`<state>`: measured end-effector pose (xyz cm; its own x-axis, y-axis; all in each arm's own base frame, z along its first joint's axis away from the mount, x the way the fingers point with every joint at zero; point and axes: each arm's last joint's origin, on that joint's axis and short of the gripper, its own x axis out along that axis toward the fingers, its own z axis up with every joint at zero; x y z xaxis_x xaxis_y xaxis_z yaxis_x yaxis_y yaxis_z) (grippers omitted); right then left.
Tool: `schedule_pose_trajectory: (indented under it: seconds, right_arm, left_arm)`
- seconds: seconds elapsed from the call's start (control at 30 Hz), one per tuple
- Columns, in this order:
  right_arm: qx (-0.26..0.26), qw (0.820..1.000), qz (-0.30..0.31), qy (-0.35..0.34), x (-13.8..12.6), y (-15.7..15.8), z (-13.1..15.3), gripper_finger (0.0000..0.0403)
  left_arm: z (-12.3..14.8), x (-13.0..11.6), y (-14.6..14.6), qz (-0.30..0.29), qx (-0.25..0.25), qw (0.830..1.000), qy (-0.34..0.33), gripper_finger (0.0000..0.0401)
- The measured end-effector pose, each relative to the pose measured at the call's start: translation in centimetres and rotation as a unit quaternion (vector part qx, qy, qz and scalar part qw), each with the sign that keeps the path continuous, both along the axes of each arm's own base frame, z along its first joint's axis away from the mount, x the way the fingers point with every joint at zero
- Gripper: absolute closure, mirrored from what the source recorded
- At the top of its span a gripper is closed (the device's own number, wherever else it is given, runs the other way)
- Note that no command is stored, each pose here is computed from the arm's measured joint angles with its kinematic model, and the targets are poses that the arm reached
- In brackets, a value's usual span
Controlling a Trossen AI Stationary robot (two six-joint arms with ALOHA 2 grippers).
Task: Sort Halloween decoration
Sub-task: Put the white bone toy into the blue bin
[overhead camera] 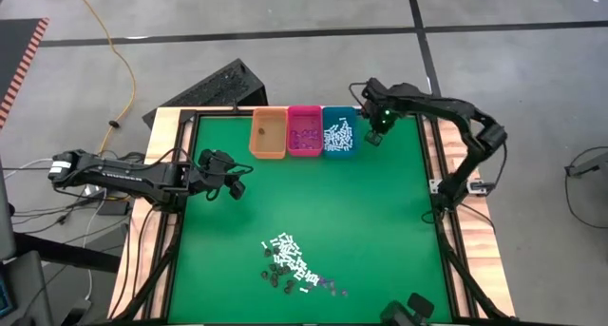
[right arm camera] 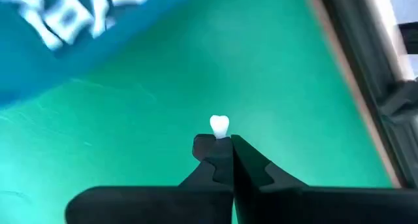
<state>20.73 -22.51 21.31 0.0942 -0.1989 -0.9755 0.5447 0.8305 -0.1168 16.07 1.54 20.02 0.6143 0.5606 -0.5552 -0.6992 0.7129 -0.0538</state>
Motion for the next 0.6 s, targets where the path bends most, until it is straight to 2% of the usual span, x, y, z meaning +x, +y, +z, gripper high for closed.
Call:
schedule_pose_trajectory:
  seconds: [0.13, 0.33, 0.5, 0.6]
  right_arm:
    - [-0.03, 0.999, 0.02, -0.033, 0.9, 2.0, 2.2, 0.0387]
    - [-0.077, 0.988, 0.068, -0.113, 4.0, 5.3, 4.3, 0.0386]
    - [-0.113, 0.973, 0.104, -0.174, 6.8, 7.2, 4.8, 0.0361]
    - [-0.134, 0.97, 0.097, -0.176, 7.7, 7.2, 4.4, 0.0344]
  left_arm:
    - [0.0, 0.0, 0.0, 0.002, -0.002, 1.0, -0.003, 0.0257]
    - [0.0, 0.0, 0.0, 0.002, -0.003, 1.0, -0.003, 0.0257]
    - [0.1, 0.0, 0.0, 0.002, -0.003, 1.0, -0.006, 0.0257]
    - [0.0, 0.0, 0.0, 0.0, -0.004, 1.0, -0.006, 0.0257]
